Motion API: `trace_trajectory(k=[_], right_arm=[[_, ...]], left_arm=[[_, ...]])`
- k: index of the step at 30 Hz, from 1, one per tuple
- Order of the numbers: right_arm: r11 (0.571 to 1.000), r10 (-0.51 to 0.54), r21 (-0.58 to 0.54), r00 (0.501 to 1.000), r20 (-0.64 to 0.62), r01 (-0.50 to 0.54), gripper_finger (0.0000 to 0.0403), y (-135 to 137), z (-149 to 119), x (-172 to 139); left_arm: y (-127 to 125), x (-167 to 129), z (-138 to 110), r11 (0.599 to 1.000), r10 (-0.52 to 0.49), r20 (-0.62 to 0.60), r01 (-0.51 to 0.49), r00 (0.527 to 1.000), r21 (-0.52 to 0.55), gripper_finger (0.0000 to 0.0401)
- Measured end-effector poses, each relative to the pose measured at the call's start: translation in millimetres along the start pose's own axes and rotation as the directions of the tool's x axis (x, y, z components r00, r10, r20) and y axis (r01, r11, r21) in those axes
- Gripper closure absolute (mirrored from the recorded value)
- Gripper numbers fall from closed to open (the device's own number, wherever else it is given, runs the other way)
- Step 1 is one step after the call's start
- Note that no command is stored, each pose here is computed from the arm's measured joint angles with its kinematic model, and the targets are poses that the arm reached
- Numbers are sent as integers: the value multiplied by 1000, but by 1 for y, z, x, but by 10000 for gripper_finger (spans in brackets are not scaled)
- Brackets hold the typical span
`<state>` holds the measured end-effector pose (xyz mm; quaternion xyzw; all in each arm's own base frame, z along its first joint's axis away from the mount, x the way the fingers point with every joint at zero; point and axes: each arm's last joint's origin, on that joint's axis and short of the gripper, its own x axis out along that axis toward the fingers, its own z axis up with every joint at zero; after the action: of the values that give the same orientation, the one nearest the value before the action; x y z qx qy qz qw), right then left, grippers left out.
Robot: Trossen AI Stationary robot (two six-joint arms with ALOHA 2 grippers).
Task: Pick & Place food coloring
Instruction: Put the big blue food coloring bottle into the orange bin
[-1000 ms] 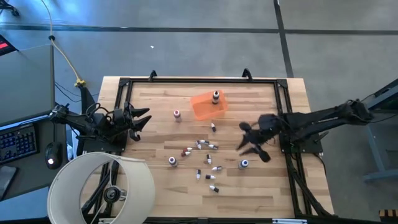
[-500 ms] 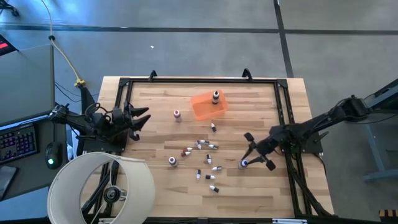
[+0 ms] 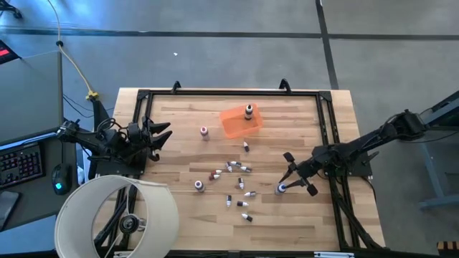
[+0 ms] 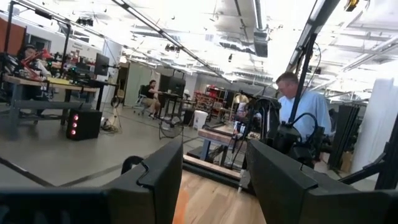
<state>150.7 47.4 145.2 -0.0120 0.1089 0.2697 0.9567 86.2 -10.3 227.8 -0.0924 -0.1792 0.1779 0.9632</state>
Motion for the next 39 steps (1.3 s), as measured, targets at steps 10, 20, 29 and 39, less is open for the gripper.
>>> trace_trajectory(k=[10,20,29,39], right_arm=[[1000,5,21,997,-80,-3,289,-1,-11,6],[1000,-17,-6,998,-59,16,331,-4,-13,13],[990,-121,-73,992,36,123,365,-8,-4,13],[564,-767,-52,546,337,824,362,-52,71,13]], left_arm=[[-1,0,0,999,-29,-4,29,1000,-31,226],[-1,0,0,999,-32,-3,32,999,-31,226],[-1,0,0,999,-31,-3,31,1000,-31,226],[-1,0,0,999,-30,-3,30,1000,-31,226]])
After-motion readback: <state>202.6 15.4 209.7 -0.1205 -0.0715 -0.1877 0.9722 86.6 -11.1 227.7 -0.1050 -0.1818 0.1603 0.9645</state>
